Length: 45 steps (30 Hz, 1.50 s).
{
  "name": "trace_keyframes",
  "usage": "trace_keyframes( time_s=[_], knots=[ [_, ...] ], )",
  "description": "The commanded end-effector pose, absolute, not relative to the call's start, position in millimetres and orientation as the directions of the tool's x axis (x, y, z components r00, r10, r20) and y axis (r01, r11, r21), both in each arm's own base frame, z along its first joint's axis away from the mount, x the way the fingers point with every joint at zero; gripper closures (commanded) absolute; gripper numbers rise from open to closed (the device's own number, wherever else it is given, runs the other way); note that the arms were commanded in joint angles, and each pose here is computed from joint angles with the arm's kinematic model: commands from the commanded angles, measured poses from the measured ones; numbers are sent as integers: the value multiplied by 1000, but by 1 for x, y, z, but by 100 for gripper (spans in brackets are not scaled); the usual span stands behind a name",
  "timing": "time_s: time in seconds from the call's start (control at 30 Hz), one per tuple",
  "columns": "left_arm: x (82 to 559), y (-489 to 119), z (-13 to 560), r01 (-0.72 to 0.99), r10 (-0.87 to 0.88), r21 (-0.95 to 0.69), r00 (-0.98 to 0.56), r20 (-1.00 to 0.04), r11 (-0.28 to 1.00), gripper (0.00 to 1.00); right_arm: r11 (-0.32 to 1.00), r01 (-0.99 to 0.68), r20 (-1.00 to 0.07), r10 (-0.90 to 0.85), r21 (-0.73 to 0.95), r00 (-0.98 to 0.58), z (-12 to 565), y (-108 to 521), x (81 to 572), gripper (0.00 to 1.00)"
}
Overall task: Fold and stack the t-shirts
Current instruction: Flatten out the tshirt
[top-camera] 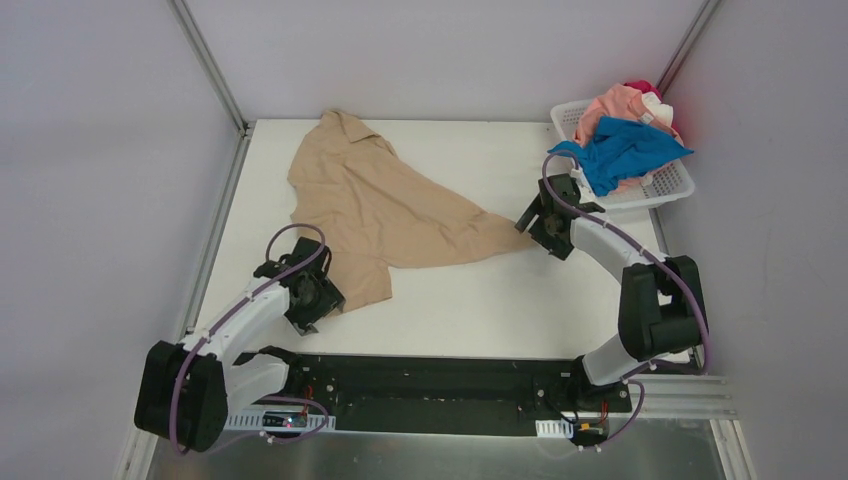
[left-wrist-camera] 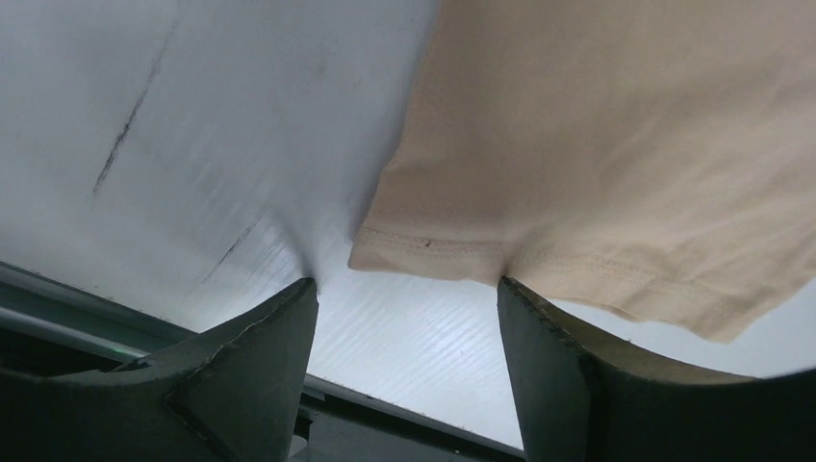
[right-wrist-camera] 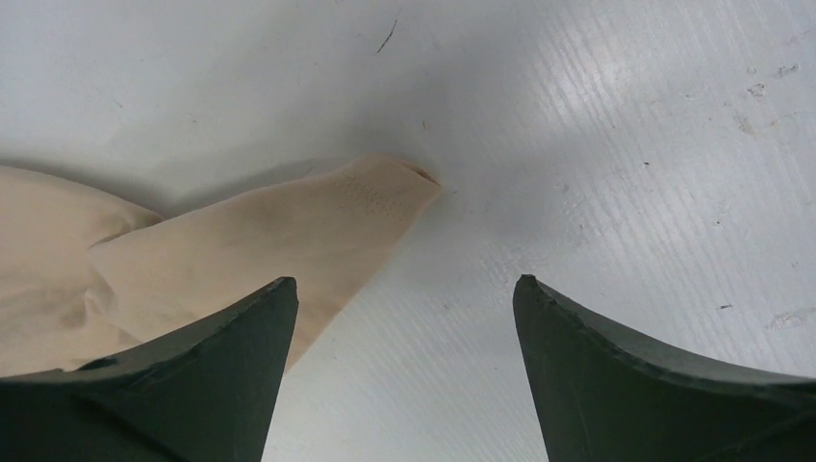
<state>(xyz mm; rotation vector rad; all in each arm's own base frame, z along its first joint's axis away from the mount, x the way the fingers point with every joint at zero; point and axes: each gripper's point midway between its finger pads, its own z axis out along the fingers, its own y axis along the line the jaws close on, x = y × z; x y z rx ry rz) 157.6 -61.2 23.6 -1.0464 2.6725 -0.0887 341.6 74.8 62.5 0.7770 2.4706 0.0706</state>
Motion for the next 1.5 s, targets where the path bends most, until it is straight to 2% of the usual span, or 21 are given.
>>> trace_keyframes(
  time_s=[0.0,0.1,0.17,0.2,0.27,0.47,0.6,0.63,0.73,0.83,1.0,1.2,1.47],
  knots=[
    [183,-52,26,-677,-669,-97,-676,-309,729,35,816,535,-486,566,218,-666,69,75,349,15],
    [192,-50,19,-676,-656,-56,-687,-312,735,45,815,537,-481,568,218,-668,65,74,350,17],
    [198,-48,16,-678,-649,-29,-689,-322,735,57,815,537,-488,568,217,-663,61,71,354,19],
    [200,-47,14,-677,-645,-22,-690,-329,736,66,815,537,-484,568,218,-665,58,71,355,20],
    [204,-45,12,-678,-639,-7,-690,-339,735,100,815,533,-473,571,229,-671,53,73,360,22],
    [221,-49,21,-641,-612,-65,-692,-383,765,100,823,493,-459,567,282,-684,34,87,377,30],
    [232,-47,36,-618,-596,-112,-670,-442,778,100,816,458,-436,577,353,-691,24,102,384,40],
    [236,-46,41,-615,-593,-122,-660,-462,779,100,815,453,-434,577,361,-692,22,104,385,45],
    [248,-43,61,-602,-586,-165,-616,-527,781,100,813,436,-438,578,387,-689,25,108,389,77],
    [262,-42,85,-574,-574,-215,-570,-588,790,100,817,399,-475,569,416,-671,40,112,396,99],
    [280,-38,139,-506,-542,-286,-480,-690,813,100,834,313,-580,544,454,-607,94,112,409,100],
    [283,-29,244,-386,-526,-410,-270,-806,826,100,847,191,-697,519,495,-494,188,113,403,100],
    [245,-19,417,-123,-522,-525,57,-851,842,100,814,-113,-816,543,569,-195,376,112,348,100]
  ],
)
